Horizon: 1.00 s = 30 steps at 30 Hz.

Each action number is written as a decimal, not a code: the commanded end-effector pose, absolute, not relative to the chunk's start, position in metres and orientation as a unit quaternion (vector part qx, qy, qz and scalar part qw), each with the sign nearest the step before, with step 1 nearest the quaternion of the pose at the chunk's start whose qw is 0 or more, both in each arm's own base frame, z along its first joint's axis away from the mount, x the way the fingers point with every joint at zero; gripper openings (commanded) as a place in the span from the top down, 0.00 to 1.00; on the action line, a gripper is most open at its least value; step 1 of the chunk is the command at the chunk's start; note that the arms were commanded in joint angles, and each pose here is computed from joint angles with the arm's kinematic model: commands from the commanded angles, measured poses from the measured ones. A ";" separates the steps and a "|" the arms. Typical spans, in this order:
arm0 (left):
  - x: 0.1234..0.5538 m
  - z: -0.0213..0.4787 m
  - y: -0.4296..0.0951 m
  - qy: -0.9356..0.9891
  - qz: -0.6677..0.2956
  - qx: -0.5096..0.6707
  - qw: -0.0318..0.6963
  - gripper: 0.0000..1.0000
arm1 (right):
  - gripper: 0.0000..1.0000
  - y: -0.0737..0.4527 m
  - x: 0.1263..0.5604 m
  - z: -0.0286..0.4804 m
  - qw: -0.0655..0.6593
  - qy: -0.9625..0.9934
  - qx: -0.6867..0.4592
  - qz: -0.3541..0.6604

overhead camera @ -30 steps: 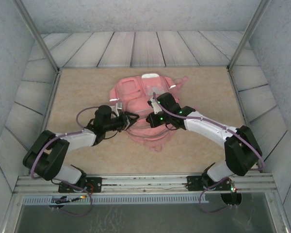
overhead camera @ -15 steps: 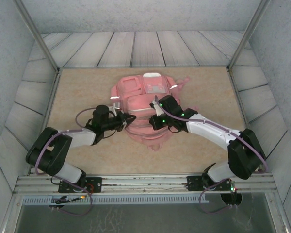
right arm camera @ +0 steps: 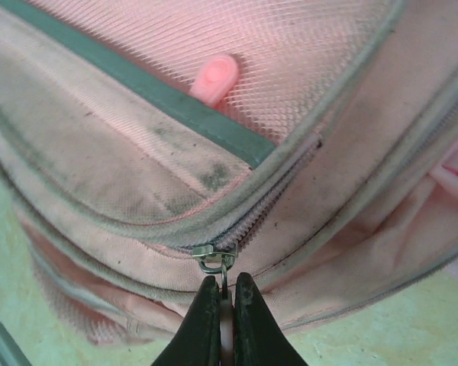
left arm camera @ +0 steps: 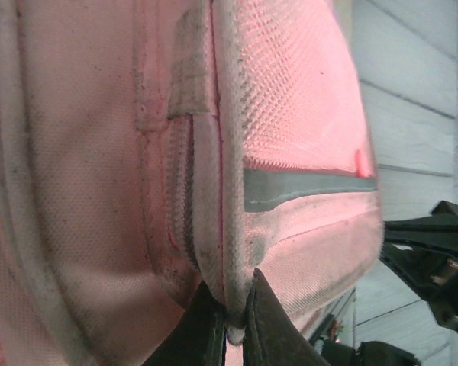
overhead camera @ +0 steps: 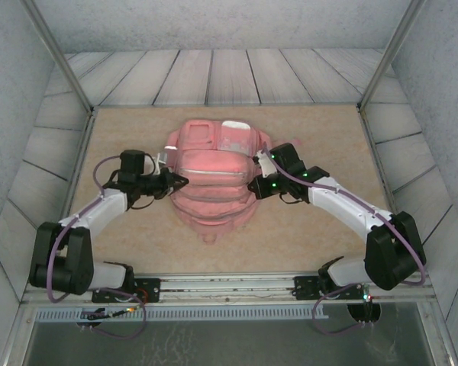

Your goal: Pack the student bag

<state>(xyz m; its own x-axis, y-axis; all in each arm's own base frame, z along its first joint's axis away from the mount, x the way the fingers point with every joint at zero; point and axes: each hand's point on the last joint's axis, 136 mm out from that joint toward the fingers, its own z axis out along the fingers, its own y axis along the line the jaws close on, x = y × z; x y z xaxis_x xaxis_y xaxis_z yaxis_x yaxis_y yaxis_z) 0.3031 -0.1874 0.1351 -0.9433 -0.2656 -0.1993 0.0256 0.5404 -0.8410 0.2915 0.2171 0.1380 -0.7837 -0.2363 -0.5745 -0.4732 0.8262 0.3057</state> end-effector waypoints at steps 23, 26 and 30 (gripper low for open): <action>0.337 0.155 -0.162 0.877 -0.430 -0.045 0.209 0.39 | 1.00 0.279 0.254 0.124 0.214 0.914 -0.268 0.218; 0.309 0.169 -0.188 0.845 -0.496 -0.042 0.198 0.39 | 1.00 0.279 0.255 0.123 0.218 0.913 -0.270 0.216; 0.283 0.171 -0.208 0.842 -0.498 -0.059 0.200 0.36 | 1.00 0.280 0.255 0.120 0.217 0.913 -0.270 0.217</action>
<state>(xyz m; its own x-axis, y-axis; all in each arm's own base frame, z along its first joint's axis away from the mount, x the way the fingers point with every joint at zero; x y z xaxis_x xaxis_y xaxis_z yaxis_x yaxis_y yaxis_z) 0.2872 -0.1950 0.1560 -0.9229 -0.2481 -0.2944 0.1160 0.5500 -0.8271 0.2481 0.2742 0.1129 -0.7702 -0.4141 -0.4851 -0.5865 0.7587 0.2837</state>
